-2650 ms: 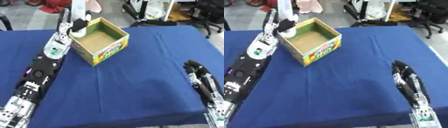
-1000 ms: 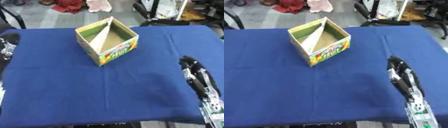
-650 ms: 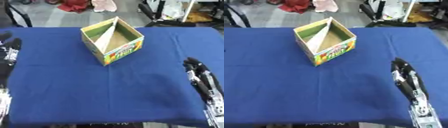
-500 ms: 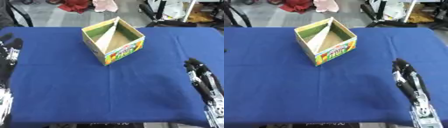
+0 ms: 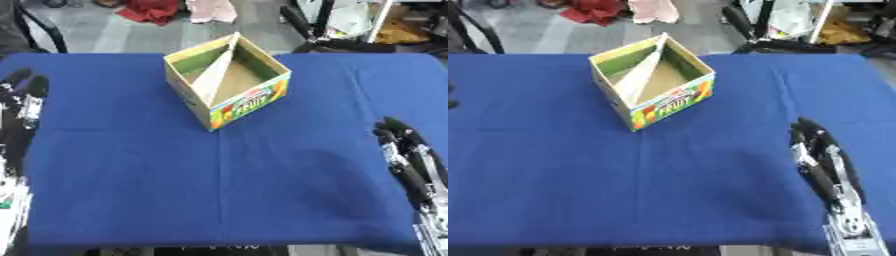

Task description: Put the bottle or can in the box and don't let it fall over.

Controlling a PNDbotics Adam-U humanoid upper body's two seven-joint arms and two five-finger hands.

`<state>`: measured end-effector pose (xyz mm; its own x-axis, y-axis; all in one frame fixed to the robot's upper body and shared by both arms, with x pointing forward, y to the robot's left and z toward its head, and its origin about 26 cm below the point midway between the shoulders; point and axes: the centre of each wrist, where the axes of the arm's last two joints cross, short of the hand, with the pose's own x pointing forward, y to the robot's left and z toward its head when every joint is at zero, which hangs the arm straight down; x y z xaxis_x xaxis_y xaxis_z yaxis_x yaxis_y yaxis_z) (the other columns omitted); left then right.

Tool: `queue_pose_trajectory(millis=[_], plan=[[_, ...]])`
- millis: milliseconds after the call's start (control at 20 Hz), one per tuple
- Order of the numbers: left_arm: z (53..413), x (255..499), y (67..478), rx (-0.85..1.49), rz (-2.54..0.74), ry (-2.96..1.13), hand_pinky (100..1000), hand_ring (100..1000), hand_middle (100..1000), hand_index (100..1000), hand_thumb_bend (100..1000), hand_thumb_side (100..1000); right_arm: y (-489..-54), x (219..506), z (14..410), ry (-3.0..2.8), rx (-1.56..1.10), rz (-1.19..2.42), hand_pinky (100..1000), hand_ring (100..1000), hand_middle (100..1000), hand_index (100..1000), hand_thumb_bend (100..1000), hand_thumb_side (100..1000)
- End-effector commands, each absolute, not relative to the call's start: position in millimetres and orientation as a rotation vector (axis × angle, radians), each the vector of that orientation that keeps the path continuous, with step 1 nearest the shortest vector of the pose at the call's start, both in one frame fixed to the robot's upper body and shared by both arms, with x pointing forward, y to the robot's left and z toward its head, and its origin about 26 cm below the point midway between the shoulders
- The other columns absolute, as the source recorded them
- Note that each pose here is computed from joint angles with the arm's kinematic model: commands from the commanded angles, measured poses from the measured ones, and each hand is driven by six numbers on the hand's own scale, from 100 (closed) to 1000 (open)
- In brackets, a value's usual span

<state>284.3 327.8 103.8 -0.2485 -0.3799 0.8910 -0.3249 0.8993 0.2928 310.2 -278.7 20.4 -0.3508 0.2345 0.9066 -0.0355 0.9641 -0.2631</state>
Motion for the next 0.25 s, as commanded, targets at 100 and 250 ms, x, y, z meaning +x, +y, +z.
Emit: queue_pose_trajectory(millis=[100, 250], plan=[[109.0, 284.2, 329.6, 0.538, -0.064, -1.865, 802, 855, 877, 883, 615, 794, -284.9, 312.3, 29.9, -1.937, -0.164, 0.291, 903, 846, 791, 887, 100, 594], [108.8, 284.2, 329.6, 0.535, -0.063, -1.864, 802, 855, 877, 881, 614, 795, -284.9, 312.4, 30.1, -1.937, -0.164, 0.291, 903, 846, 791, 886, 100, 593]])
